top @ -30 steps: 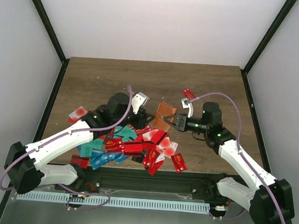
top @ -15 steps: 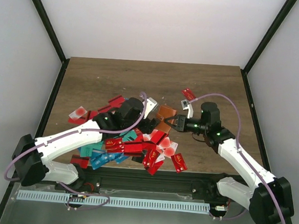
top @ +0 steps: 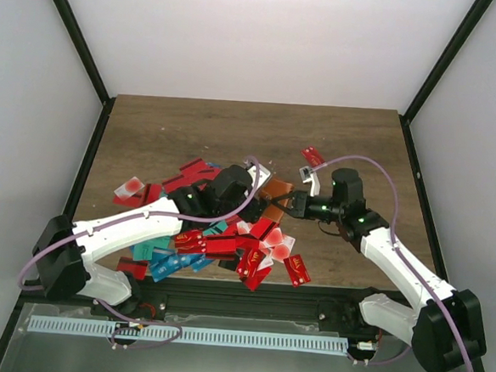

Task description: Put the credit cards into the card holder

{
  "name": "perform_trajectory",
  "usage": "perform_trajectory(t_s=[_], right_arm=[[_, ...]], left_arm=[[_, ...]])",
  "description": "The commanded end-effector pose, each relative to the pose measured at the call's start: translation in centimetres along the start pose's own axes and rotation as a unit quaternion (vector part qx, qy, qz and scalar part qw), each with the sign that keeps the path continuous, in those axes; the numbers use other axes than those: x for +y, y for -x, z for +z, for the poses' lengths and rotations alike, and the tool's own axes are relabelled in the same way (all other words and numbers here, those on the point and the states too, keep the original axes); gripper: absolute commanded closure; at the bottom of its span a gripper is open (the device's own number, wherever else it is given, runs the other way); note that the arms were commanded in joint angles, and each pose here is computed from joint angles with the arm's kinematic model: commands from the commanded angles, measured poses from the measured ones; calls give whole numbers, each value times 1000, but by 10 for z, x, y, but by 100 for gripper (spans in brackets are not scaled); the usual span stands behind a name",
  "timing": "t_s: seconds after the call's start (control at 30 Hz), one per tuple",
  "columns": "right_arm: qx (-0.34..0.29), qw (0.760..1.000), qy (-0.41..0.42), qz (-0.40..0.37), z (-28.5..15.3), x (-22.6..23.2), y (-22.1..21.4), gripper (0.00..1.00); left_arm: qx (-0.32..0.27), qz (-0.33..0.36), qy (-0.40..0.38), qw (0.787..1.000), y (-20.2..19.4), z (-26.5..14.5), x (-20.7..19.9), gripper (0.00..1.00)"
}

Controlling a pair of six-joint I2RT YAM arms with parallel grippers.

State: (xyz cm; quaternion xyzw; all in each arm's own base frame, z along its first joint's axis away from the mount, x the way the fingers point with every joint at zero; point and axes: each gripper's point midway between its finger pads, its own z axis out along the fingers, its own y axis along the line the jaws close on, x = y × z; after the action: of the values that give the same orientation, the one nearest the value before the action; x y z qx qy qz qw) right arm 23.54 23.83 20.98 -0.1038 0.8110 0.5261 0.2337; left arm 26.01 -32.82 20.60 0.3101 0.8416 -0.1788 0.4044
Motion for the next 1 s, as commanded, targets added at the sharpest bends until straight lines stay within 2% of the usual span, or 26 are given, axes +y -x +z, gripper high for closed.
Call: perform_trajectory(t_s=[0.0,0.3,0.6,0.7,0.77,0.83,0.9,0.97], right_arm=[[17,998,59,-24,-5,36,3,99],[25,996,78,-23,-9,46,-1,99],[27,996,77,-20,-10,46,-4,99],[23,998,61,-16,-10,40,-3,99],[10,999,29,-10,-10,30,0,99],[-10,1000,-13,-7,-11,16,6,99],[-20,999,-38,-8,-12,7,9,99],[-26,998,-48,-12,-11,2,11,99]], left_arm=[[-9,4,63,998,7,4,18,26],[-14,5,111,994,11,2,34,27],[-35,-5,190,981,21,-5,60,30],[-31,-15,292,956,17,-9,105,27],[-4,-76,332,940,4,-10,156,29],[-1,-135,332,934,-2,-20,190,30],[-33,-154,303,940,4,-33,187,30],[-65,-159,234,957,8,-40,166,29]])
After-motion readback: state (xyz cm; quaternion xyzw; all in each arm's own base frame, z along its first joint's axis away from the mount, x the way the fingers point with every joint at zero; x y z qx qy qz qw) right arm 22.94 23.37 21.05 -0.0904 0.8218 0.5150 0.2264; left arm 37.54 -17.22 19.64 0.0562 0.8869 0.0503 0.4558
